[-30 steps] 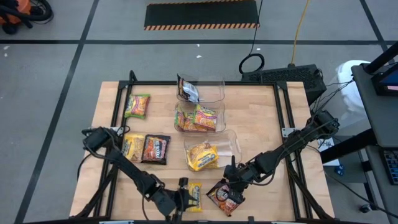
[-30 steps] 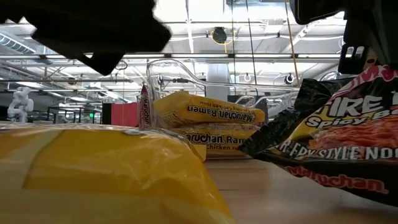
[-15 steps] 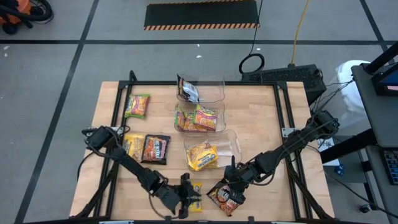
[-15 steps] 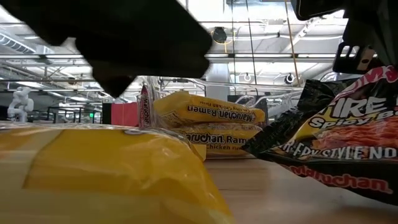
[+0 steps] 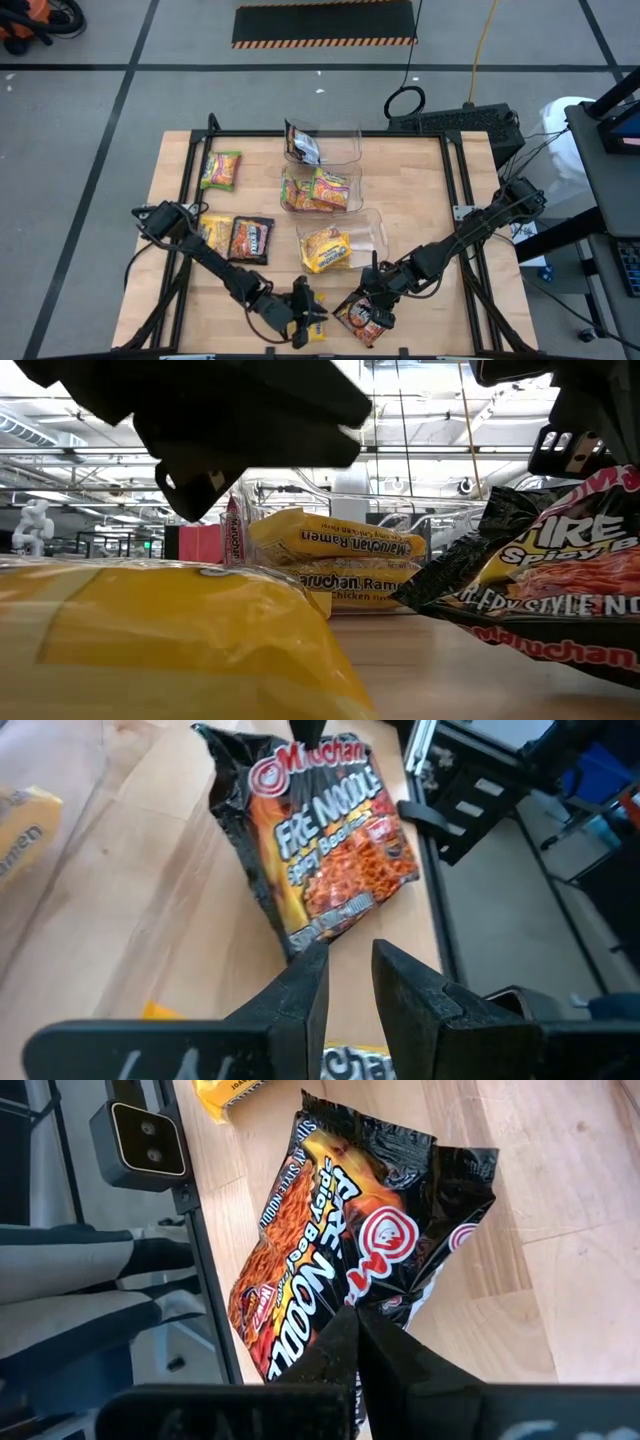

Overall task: Sort Maruchan noodles
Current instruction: Put the black noodle pack into the top transparent bin

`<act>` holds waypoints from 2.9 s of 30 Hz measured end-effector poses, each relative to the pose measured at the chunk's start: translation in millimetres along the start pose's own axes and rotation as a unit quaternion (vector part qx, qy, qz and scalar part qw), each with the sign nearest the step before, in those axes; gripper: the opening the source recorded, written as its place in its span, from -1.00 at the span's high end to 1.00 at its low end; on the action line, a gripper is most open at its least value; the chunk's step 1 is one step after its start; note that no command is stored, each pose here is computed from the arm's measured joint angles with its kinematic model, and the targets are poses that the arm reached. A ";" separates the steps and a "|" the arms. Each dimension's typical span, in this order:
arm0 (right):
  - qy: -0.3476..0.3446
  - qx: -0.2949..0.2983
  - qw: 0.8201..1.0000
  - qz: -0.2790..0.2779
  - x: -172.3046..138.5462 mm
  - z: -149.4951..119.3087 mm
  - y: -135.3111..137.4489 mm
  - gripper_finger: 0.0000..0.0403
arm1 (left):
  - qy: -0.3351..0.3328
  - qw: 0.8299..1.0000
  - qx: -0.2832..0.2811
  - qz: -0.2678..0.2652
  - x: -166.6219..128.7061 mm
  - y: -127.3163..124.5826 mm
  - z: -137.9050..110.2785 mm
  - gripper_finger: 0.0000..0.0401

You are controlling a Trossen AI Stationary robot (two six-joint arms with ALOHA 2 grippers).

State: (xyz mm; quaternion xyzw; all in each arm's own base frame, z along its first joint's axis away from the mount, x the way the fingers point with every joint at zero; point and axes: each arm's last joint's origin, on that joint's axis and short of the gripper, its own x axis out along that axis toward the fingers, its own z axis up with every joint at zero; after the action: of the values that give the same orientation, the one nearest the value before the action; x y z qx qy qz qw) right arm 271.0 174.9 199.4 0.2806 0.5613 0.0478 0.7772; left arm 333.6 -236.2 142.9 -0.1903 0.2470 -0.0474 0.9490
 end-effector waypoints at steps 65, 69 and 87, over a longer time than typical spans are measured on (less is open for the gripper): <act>0.015 -0.059 0.998 -0.013 0.9 -8.0 1.1 1.00 | 0.019 0.992 -0.107 0.067 58.6 3.2 -6.7 0.58; 0.015 -0.066 0.998 -0.013 0.9 -8.0 1.2 1.00 | 0.026 0.993 -0.100 0.059 60.4 4.5 -7.3 0.57; 0.012 -0.067 0.998 -0.008 0.9 -7.4 2.0 1.00 | 0.029 0.993 -0.099 0.065 67.5 20.8 2.7 0.58</act>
State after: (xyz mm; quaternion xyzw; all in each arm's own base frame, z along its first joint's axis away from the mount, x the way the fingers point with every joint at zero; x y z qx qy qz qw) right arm 265.2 179.8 198.1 0.2221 0.5684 0.0824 0.7879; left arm 393.7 -228.5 106.6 -0.2656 0.2895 0.0335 0.9190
